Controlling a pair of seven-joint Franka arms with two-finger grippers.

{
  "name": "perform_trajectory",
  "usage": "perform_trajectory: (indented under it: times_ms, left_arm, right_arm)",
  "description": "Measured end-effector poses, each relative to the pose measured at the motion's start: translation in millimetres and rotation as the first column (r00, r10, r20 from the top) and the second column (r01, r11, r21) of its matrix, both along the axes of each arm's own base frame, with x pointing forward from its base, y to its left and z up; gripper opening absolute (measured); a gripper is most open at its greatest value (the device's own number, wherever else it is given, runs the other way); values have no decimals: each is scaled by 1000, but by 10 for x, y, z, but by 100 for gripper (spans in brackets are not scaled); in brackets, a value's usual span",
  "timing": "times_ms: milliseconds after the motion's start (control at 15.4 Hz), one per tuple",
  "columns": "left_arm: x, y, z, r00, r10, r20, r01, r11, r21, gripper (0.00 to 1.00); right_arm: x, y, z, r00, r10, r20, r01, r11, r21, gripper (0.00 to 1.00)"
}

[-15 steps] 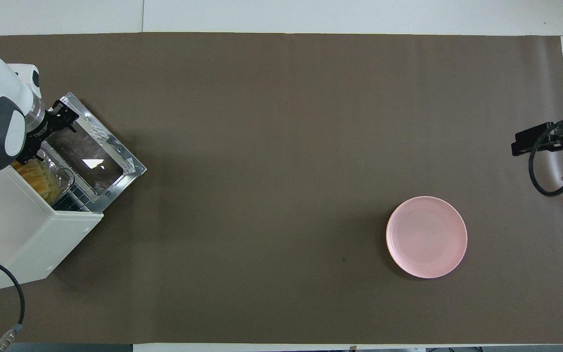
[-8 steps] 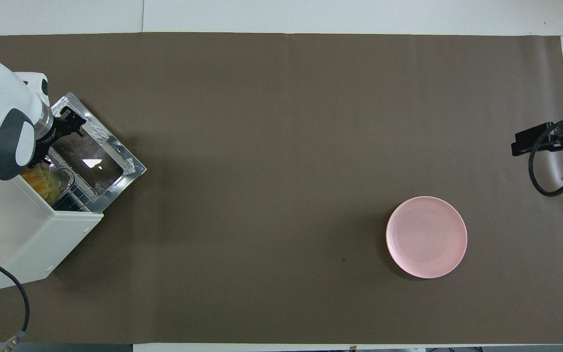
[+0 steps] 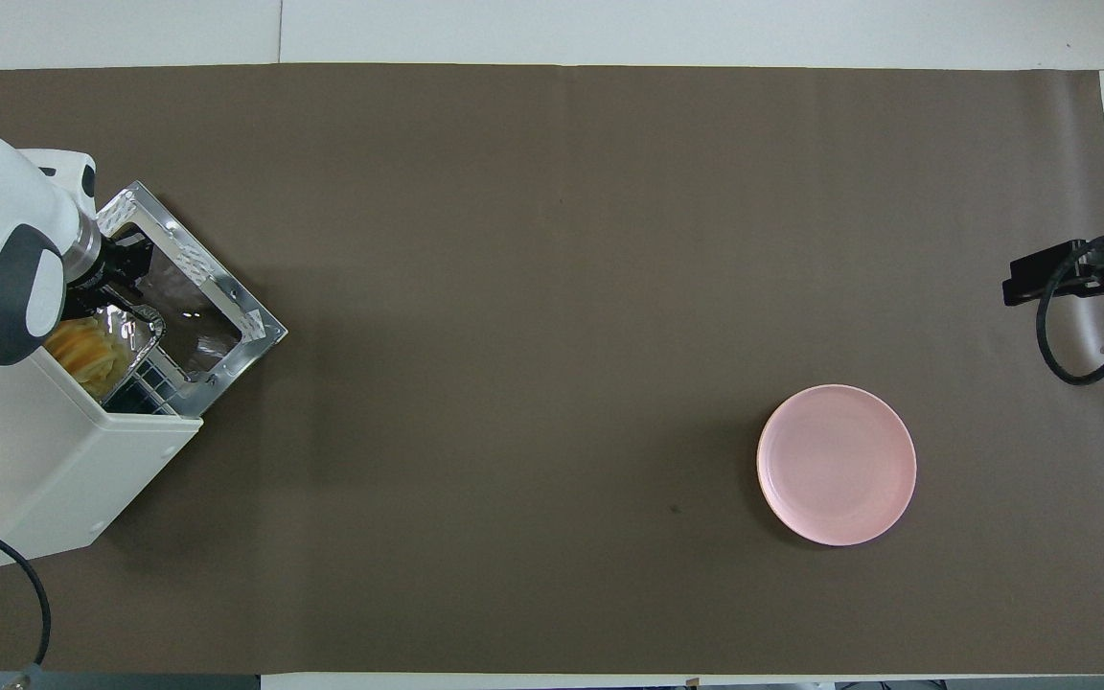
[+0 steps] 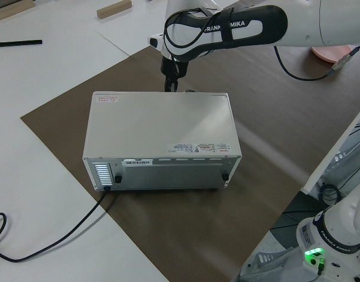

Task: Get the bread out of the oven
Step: 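Reach the left gripper into the oven and grasp the foil tray, then pull the foil tray out with the left gripper and set it down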

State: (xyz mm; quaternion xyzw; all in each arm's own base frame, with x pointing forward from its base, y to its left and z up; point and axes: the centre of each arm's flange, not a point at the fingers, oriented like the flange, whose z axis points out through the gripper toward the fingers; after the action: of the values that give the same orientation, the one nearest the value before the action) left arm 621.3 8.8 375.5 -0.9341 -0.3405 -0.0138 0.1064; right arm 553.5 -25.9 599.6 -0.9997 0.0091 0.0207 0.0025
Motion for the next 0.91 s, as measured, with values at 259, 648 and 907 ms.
perform_trajectory:
  times_ms: [259,648,907]
  left_arm:
    - [142,-456,245,994,-91,62,91,996,-7,1]
    - [16,-2054,439,939,-324,115,328,945,-16,1]
    - [-303,-3072,593,899,-418,133,430,899,-85,1]
  right_arm:
    - [0,0,0,1000,0,0,0,1000,0,100]
    - [0,0,0,1000,0,0,0,1000,0,100]
    - [0,0,0,1000,0,0,0,1000,0,100]
